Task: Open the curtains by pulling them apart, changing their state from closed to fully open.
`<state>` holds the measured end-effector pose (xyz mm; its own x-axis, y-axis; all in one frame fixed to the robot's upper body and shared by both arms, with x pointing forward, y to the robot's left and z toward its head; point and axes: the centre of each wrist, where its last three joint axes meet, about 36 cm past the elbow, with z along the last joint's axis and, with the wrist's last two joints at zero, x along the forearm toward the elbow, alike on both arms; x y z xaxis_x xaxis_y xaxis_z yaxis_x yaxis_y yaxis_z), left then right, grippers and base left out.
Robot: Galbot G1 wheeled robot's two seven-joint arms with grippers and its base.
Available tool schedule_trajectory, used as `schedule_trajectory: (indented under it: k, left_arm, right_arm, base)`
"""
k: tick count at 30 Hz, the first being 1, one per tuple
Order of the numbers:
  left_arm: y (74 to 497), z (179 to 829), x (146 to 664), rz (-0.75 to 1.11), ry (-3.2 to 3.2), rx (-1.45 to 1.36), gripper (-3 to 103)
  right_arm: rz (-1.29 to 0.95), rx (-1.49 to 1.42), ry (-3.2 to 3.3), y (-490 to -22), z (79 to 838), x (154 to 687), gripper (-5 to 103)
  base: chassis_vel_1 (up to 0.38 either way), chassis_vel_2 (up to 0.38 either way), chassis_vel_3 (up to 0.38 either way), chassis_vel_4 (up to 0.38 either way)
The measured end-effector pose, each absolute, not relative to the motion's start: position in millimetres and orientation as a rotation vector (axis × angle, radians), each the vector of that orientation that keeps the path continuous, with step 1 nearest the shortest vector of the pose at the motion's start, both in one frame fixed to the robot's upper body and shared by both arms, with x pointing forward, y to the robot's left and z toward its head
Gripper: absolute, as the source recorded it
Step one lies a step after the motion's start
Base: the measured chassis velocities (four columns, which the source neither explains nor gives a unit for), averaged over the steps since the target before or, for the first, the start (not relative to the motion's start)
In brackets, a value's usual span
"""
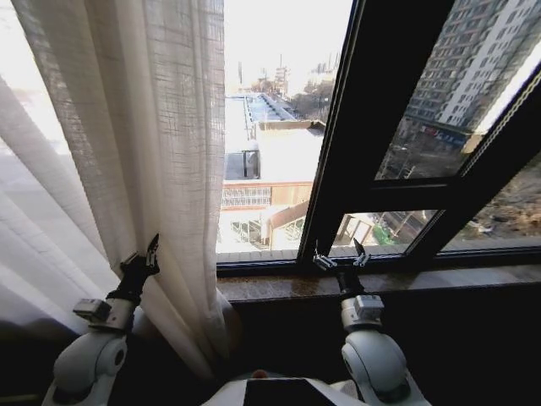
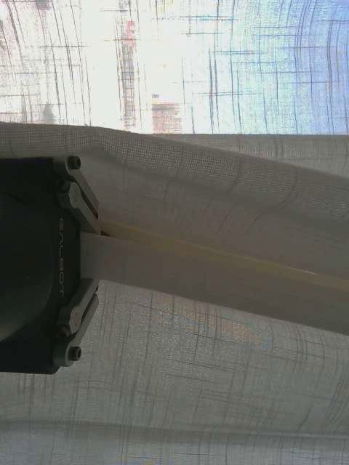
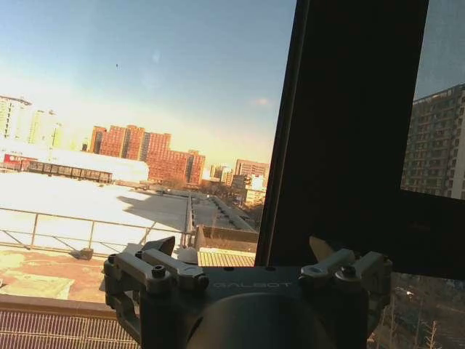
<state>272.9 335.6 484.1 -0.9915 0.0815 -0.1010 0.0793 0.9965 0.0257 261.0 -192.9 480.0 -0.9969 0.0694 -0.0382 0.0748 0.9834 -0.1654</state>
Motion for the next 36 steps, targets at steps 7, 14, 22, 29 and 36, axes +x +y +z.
schedule_trajectory:
  k: [7, 14, 22, 29, 36]
  left_arm:
    - [335, 482, 272, 0.017, 3.036, 0.107, 0]
    - [339, 483, 265, 0.027, 3.035, 0.068, 0]
    - [342, 482, 256, 0.026, 3.033, 0.026, 0]
    - [352, 488, 255, 0.009, 3.017, -0.029, 0]
    - [389, 490, 254, -0.04, 3.039, -0.367, 0]
  right_arm:
    - [-0.265, 0.099, 3.1, -191, 477, 260, 100]
    - [-0.283, 0.085, 3.09, -189, 472, 258, 100]
    - [-0.277, 0.072, 3.103, -182, 470, 252, 100]
    - [-0.279, 0.064, 3.107, -181, 470, 250, 100]
    - [-0.3, 0.034, 3.114, -183, 465, 254, 100]
  base:
    - [0.369, 0.361, -0.351, -0.343]
    - [0.301, 0.311, -0.322, -0.291]
    - [0.069, 0.038, -0.043, -0.07]
    - [-0.027, -0.037, 0.03, 0.044]
    - [0.0, 0.0, 0.0, 0.0]
